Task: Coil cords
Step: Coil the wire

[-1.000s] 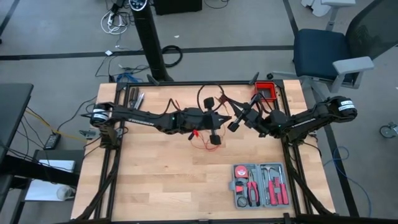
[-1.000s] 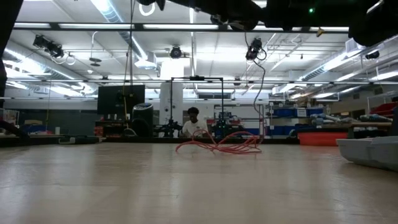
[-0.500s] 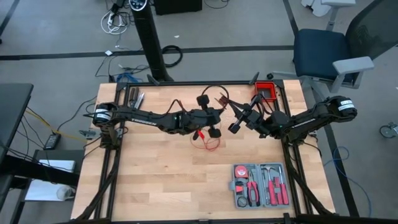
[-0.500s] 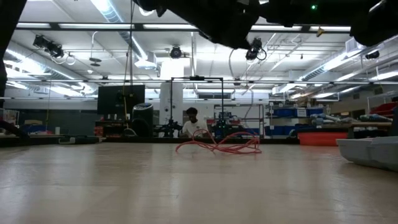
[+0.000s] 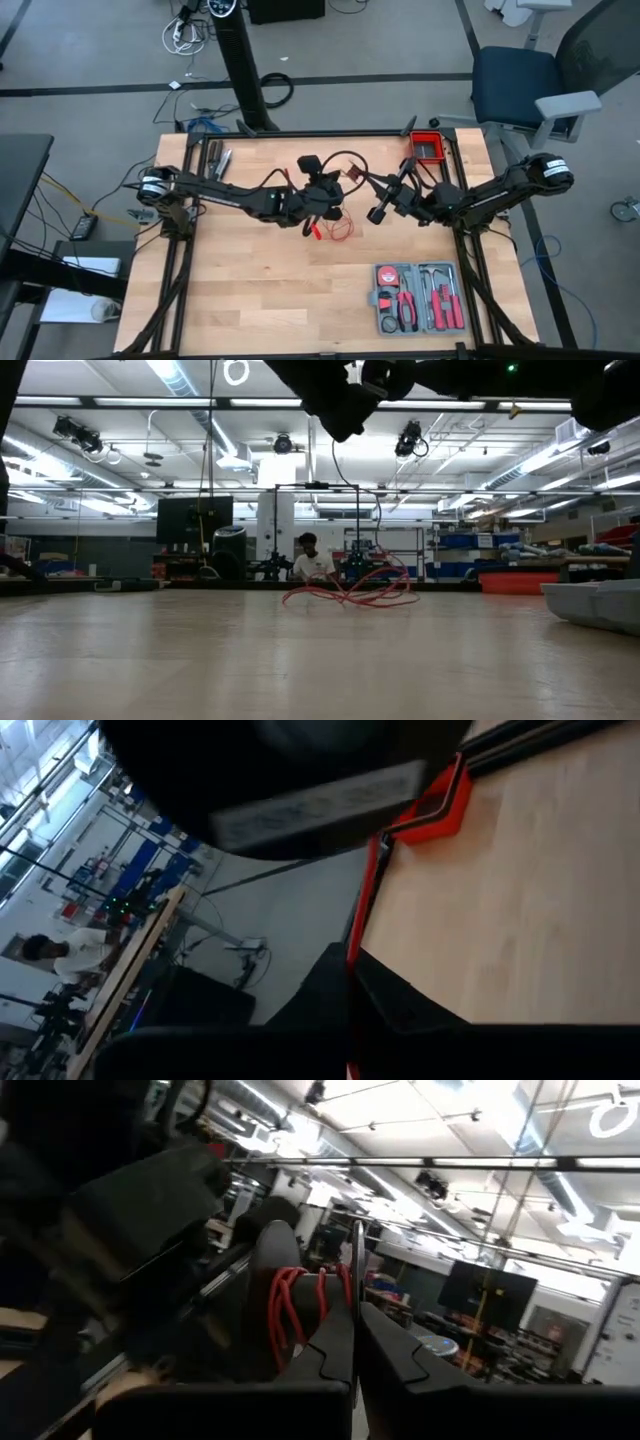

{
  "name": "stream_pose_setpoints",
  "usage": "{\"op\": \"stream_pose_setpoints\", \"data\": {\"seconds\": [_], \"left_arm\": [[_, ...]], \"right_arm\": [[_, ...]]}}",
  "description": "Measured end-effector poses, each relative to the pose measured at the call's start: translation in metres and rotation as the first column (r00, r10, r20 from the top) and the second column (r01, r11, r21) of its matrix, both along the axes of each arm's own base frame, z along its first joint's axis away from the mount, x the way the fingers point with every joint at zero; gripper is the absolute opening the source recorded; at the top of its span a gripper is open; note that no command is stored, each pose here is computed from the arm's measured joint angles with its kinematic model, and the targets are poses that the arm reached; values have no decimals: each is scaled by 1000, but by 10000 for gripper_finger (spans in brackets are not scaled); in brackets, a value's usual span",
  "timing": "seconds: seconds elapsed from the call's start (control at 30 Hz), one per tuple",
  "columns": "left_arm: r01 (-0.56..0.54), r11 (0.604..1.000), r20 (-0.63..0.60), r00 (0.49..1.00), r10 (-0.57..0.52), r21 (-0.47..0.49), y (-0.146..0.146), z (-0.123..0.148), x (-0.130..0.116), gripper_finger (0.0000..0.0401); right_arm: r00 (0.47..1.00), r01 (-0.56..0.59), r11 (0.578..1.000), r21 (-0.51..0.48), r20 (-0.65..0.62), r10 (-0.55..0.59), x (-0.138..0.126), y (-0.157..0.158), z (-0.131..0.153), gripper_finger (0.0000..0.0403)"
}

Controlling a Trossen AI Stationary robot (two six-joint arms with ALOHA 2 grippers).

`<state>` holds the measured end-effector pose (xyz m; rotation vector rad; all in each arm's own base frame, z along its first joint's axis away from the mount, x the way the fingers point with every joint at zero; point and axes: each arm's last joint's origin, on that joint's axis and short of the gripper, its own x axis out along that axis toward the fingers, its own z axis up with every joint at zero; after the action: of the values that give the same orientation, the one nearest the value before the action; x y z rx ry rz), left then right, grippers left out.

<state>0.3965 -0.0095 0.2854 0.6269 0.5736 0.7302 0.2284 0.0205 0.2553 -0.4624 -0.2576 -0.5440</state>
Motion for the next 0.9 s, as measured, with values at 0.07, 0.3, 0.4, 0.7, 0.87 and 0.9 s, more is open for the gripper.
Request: {"op": "stream_pose_setpoints", "data": {"seconds": [0.07,0.3,0.4,0.7,0.87,0.9], "left_arm": [[3,1000,4,1000,-3,1,-2,4,-3,1],[21,1000,13,1000,-20,-16,-2,5,-3,4],[23,999,35,999,-21,-42,-5,4,-4,20],[50,997,-106,993,-55,-51,-20,-6,-13,129],[23,995,-148,988,-36,-93,-23,-6,-25,137],[24,995,-161,986,-39,-99,-24,-6,-27,137]], "right_arm": [[1000,-15,1000,-1,-11,15,0,4,-1,2],[999,-26,1000,-14,-48,25,1,6,-3,1],[998,-47,999,-6,-44,47,2,6,-4,1],[988,-103,992,73,-106,110,4,12,-13,1],[984,-129,988,82,-111,137,4,18,-14,1],[983,-131,988,81,-120,141,4,19,-15,1]]}}
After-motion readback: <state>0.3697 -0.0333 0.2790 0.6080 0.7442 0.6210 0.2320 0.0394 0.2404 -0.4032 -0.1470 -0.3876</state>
